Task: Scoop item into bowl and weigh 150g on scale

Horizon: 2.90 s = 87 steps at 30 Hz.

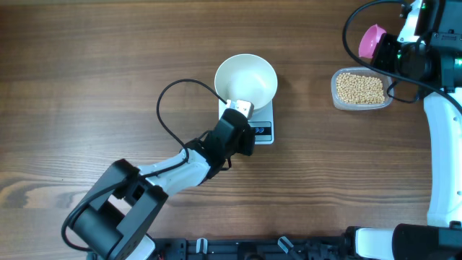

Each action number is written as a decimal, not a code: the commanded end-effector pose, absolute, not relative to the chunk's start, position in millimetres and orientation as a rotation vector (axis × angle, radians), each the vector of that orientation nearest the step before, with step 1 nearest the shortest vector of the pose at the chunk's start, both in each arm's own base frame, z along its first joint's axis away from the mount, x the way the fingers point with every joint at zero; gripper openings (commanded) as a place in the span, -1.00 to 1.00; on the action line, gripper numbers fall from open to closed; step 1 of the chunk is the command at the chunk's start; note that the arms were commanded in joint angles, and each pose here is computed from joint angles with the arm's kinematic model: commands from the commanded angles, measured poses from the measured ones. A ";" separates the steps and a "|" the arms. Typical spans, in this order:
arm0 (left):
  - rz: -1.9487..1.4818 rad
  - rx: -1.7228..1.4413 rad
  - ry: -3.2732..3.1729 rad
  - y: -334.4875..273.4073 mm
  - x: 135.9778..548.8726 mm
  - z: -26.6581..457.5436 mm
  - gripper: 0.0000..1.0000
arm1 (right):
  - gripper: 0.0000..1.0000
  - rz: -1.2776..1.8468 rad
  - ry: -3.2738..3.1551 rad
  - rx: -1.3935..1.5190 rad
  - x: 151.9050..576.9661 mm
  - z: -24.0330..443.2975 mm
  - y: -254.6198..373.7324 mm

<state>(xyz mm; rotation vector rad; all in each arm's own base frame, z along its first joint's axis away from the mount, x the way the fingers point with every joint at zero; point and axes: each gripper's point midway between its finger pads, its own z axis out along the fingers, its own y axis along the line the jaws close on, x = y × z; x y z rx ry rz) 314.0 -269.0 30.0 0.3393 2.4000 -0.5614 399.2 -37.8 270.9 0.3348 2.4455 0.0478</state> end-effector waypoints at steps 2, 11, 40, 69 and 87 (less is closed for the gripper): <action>-0.542 0.340 2.392 -267.5 316.3 23.8 -0.92 | -0.91 0.056 2.458 0.309 399.8 267.3 -35.7; -0.561 0.360 2.419 -270.6 312.0 12.8 -0.92 | -0.91 0.056 2.458 0.308 399.8 267.3 -35.7; -0.542 0.354 2.435 -267.8 312.5 4.1 -0.92 | -0.91 0.056 2.455 0.307 400.3 267.7 -35.7; -0.480 0.337 2.455 -258.9 312.8 -1.1 -0.92 | -0.91 0.056 2.458 0.307 399.8 267.3 -35.7; -0.435 0.348 2.528 -251.0 303.3 -21.2 -0.92 | -0.91 0.055 2.462 0.307 399.1 266.8 -35.5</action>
